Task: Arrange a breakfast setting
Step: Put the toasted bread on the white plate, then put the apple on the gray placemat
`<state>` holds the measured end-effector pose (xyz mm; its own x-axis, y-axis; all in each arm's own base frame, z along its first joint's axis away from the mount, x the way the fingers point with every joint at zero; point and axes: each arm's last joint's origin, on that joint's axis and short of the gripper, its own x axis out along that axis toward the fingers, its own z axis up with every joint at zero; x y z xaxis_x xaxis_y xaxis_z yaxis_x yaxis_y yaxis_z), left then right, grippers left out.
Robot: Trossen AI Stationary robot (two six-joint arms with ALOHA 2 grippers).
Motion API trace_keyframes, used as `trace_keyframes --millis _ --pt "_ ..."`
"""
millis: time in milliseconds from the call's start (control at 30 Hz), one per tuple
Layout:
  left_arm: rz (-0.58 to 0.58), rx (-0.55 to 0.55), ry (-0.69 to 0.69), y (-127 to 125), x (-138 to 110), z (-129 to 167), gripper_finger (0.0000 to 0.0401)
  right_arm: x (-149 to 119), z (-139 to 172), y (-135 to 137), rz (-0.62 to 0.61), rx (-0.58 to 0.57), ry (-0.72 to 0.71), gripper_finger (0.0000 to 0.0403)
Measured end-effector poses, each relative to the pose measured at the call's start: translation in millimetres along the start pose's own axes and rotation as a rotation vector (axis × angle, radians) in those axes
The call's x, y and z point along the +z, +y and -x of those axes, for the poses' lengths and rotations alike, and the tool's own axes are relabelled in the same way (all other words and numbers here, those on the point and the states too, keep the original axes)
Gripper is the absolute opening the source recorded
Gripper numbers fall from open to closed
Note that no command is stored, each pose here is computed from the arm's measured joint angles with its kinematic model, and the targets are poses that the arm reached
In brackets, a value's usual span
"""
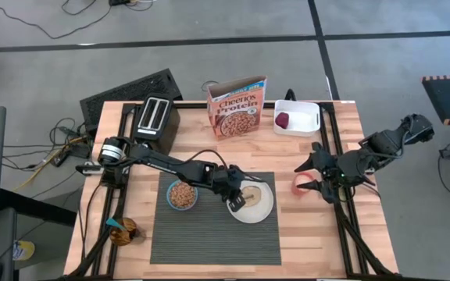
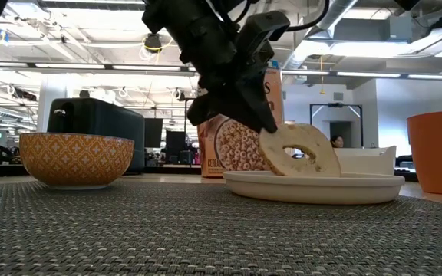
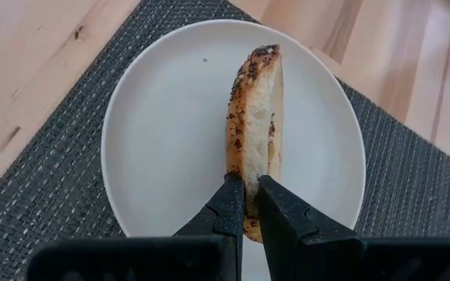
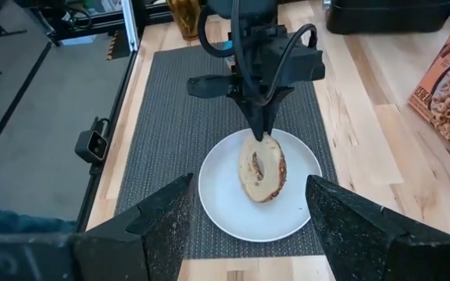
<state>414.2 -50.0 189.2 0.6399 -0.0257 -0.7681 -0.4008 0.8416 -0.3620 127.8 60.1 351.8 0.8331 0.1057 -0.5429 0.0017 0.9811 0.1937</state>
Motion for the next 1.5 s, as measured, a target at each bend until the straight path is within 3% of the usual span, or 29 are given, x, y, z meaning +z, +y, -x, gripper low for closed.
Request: trace_keyframes --millis 333,1067,1300,1500 --pt "-0.008 0.006 0.009 1 -1 0 0.0034 2 -5 -3 -0.019 -0.042 0.002 0.0272" --pt "-0.001 -0.004 0.012 0 0 0 0.0200 2 -6 -2 0.001 -0.053 0.003 0.0272" --pt "0.054 -0.049 0.040 -2 2 4 0.0209 1 -6 -3 0.006 -0.056 0.009 0.0272" --pt "0.051 -0.097 -0.039 -18 25 29 0.0202 1 -6 -3 0.027 -0.057 0.013 0.0272"
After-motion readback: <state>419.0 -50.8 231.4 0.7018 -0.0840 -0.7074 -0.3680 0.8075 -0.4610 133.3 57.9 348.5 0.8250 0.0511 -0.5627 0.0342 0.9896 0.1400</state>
